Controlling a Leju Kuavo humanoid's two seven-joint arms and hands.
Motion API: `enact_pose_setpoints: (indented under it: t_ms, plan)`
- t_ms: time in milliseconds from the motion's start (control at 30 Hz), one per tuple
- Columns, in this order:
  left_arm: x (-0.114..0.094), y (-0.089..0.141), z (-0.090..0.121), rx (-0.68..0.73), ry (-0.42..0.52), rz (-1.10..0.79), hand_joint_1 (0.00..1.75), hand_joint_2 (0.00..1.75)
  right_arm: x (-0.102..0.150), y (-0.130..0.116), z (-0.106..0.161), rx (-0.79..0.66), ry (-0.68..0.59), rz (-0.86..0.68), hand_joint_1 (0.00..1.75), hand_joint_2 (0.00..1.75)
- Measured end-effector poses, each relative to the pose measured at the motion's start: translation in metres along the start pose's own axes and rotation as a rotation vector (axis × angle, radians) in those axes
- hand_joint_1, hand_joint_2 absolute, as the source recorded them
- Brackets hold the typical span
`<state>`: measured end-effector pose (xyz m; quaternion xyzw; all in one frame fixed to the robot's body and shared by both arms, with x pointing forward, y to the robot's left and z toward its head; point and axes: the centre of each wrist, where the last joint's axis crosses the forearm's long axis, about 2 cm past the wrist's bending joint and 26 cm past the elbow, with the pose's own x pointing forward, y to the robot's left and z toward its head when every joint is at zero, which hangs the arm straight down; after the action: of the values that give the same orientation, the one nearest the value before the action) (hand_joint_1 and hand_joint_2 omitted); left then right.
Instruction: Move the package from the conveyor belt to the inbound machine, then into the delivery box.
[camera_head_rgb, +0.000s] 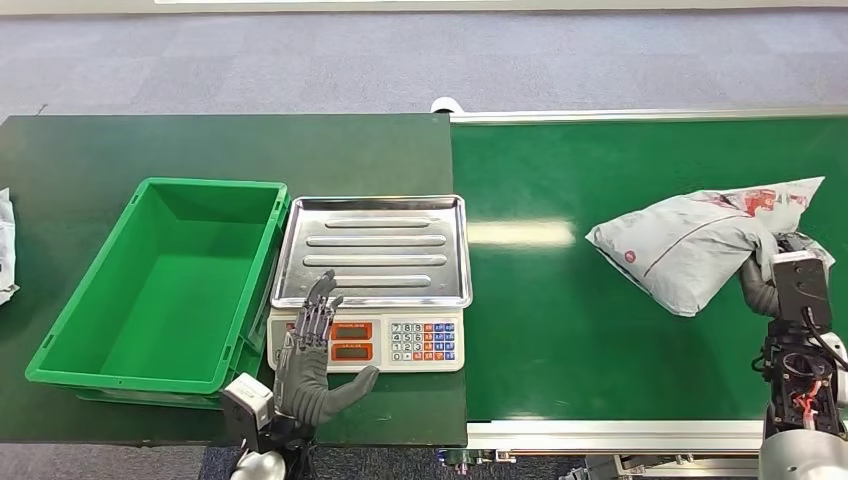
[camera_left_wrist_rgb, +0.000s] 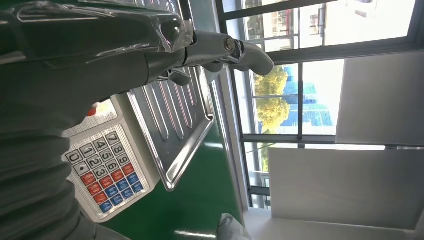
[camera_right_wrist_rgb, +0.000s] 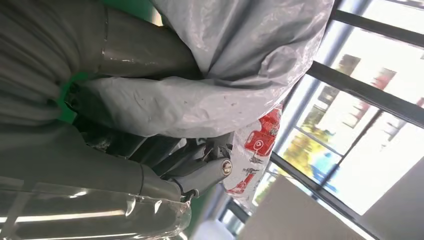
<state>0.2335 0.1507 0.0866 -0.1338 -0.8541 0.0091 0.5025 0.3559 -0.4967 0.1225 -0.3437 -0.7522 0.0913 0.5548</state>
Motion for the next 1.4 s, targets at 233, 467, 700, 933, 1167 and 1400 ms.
enact_pose_setpoints:
  t_ms: [233, 467, 700, 933, 1167, 1400]
  plan:
    - [0.0, -0.003, -0.002, -0.019, -0.004, 0.011, 0.0, 1.75, 0.043, 0.015, 0.006, -0.101, -0.234, 0.026, 1.75, 1.75]
    - [0.001, -0.006, -0.017, -0.061, -0.032, 0.03, 0.0, 1.75, 0.111, 0.068, 0.023, -0.138, -0.546, 0.149, 1.75, 1.75]
    - [0.0, -0.011, -0.025, -0.096, -0.042, 0.044, 0.0, 1.75, 0.16, 0.131, 0.039, 0.045, -0.782, 0.288, 1.75, 1.75]
    - [-0.001, -0.015, -0.035, -0.124, -0.049, 0.057, 0.0, 1.75, 0.171, 0.179, 0.029, 0.259, -0.789, 0.338, 1.75, 1.75]
    - [-0.003, -0.021, -0.037, -0.14, -0.044, 0.069, 0.0, 1.75, 0.165, 0.204, 0.016, 0.47, -0.594, 0.369, 1.75, 1.75]
    - [-0.005, -0.025, -0.044, -0.165, -0.044, 0.076, 0.0, 1.75, 0.163, 0.215, 0.017, 0.6, -0.556, 0.17, 1.75, 1.75]
